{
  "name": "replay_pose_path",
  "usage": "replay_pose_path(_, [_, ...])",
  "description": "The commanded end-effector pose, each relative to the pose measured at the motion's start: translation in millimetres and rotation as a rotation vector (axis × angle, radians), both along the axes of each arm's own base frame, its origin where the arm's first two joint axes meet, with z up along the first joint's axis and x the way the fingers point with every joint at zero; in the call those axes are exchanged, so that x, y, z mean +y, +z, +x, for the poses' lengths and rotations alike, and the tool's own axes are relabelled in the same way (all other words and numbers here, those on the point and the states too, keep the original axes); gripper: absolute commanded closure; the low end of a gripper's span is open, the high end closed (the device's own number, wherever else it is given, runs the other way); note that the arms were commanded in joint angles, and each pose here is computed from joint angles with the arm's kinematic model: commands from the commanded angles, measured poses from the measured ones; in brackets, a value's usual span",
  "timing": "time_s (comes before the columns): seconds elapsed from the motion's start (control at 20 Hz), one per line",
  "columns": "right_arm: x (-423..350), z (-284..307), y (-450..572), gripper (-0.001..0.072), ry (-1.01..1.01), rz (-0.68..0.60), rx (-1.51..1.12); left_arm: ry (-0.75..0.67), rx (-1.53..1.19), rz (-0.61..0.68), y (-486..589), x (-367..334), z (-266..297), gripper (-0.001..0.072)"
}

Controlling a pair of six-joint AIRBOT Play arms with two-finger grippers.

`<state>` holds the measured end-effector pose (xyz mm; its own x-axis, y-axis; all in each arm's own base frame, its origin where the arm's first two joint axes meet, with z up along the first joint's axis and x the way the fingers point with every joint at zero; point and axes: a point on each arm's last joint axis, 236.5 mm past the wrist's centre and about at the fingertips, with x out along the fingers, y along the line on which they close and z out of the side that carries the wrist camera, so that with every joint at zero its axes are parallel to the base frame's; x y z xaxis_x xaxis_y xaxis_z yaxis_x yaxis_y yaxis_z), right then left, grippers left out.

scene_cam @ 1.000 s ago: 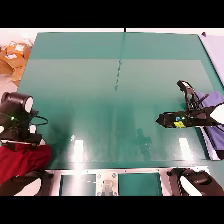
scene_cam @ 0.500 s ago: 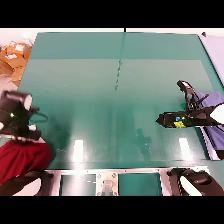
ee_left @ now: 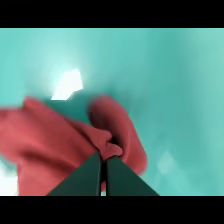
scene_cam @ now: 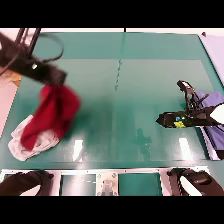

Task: Fold the shirts.

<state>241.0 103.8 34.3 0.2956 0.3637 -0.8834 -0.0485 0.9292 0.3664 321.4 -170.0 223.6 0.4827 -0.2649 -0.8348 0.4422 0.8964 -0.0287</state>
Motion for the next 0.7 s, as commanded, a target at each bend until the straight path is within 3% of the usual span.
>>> replay_pose_path(0.0, [0.3,-0.2,0.1,0.0696,0.001,0.0,0.0,-0.288,-0.182,-0.302,73.0,-108.9,-21.6,0.069])
replay_pose_path(0.4, [0.3,-0.2,0.1,0.0696,0.001,0.0,0.0,-0.38,0.119,-0.131,-79.8,-166.2,17.3,0.0686])
replay_pose_path(0.45, [0.3,-0.2,0.1,0.0696,0.001,0.0,0.0,-0.373,0.154,-0.116,-102.6,-171.9,24.8,0.0477])
replay_pose_path(0.5, [0.2,-0.2,0.1,0.0696,0.001,0.0,0.0,-0.364,0.186,-0.101,-123.7,-175.4,31.1,0.0056])
replay_pose_path(0.55, [0.3,-0.2,0.1,0.0696,0.001,0.0,0.0,-0.356,0.215,-0.085,-138.6,-174.2,34.8,0.0004])
replay_pose_path(0.65, [0.3,-0.2,0.1,0.0696,0.001,0.0,0.0,-0.33,0.238,-0.038,-149.4,-155.3,45.0,0.0005])
